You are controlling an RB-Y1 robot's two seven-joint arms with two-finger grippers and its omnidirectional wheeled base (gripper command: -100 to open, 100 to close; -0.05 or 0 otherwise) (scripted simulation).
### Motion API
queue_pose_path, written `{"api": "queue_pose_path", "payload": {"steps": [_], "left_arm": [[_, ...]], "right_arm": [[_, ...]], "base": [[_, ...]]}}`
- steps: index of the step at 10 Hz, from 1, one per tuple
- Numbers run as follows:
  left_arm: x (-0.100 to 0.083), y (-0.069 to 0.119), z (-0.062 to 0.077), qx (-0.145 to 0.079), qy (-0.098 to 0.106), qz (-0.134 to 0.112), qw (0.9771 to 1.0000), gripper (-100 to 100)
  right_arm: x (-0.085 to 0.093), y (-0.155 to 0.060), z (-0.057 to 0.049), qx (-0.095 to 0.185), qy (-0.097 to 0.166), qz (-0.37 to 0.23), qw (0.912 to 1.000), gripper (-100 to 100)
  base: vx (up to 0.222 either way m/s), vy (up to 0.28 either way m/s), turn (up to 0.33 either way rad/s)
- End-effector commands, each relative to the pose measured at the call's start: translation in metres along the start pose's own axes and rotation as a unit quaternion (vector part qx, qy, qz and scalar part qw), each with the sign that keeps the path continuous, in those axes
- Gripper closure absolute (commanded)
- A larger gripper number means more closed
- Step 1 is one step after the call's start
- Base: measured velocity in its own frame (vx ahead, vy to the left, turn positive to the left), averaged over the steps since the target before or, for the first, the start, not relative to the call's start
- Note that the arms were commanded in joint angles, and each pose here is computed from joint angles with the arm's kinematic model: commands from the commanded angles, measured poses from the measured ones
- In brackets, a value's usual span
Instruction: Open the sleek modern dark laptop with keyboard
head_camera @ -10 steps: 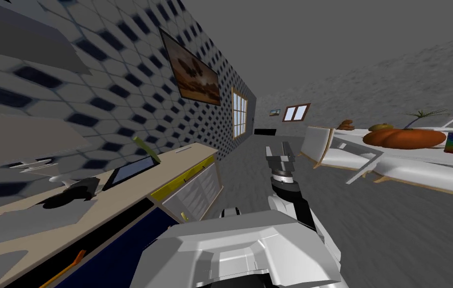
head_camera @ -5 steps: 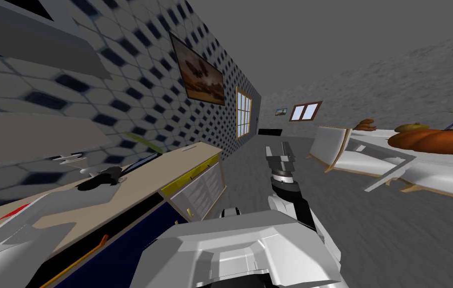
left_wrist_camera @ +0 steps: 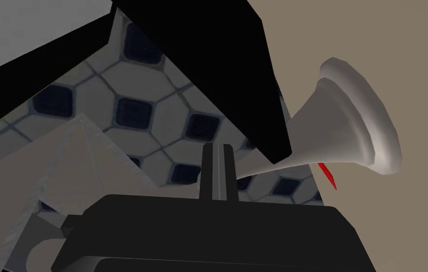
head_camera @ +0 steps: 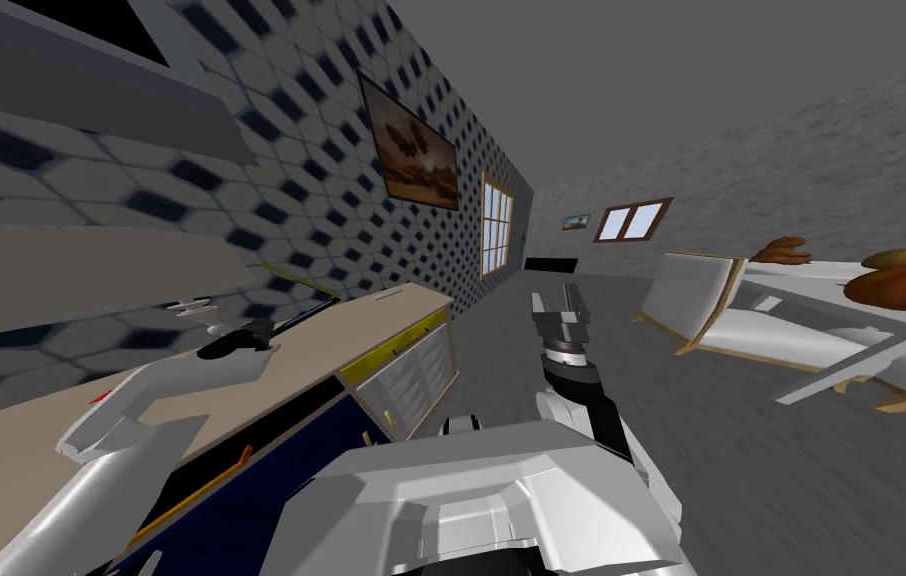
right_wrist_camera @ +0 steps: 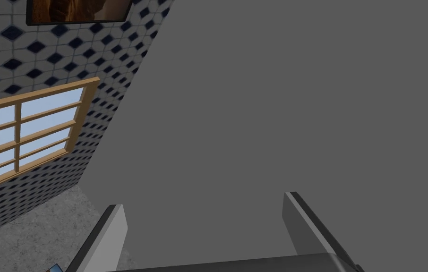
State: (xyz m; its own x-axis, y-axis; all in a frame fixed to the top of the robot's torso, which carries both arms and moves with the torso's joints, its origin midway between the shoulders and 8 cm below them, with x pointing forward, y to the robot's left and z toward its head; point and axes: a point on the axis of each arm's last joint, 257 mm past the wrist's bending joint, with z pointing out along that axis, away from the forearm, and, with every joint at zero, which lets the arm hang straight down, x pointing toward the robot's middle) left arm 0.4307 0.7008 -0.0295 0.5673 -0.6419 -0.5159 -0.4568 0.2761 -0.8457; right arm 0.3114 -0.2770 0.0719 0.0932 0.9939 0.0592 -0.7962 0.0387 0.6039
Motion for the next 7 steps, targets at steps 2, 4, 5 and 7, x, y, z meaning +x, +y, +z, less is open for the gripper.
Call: {"api": "queue_pose_path", "payload": {"steps": [2,4,5,7], "left_arm": [[0.018,-0.044,-0.011,0.028,0.009,-0.006,0.9995,100],[0.057,-0.067,-0.033,0.040,0.032,0.007,0.9986,100],[0.056,-0.075,-0.037,0.041,0.032,0.016,0.9985,100],[0.055,-0.103,-0.040,0.063,0.031,0.000,0.9975,100]], "right_arm": [[0.000,0.000,0.000,0.000,0.000,0.000,1.0000,0],[0.000,0.000,0.000,0.000,0.000,0.000,1.0000,0],[0.000,0.000,0.000,0.000,0.000,0.000,1.0000,0],[0.000,0.000,0.000,0.000,0.000,0.000,1.0000,0]], "base": [[0.003,0.007,-0.020],[0.007,0.071,0.277],[0.017,0.055,0.005],[0.004,0.012,-0.011]]}}
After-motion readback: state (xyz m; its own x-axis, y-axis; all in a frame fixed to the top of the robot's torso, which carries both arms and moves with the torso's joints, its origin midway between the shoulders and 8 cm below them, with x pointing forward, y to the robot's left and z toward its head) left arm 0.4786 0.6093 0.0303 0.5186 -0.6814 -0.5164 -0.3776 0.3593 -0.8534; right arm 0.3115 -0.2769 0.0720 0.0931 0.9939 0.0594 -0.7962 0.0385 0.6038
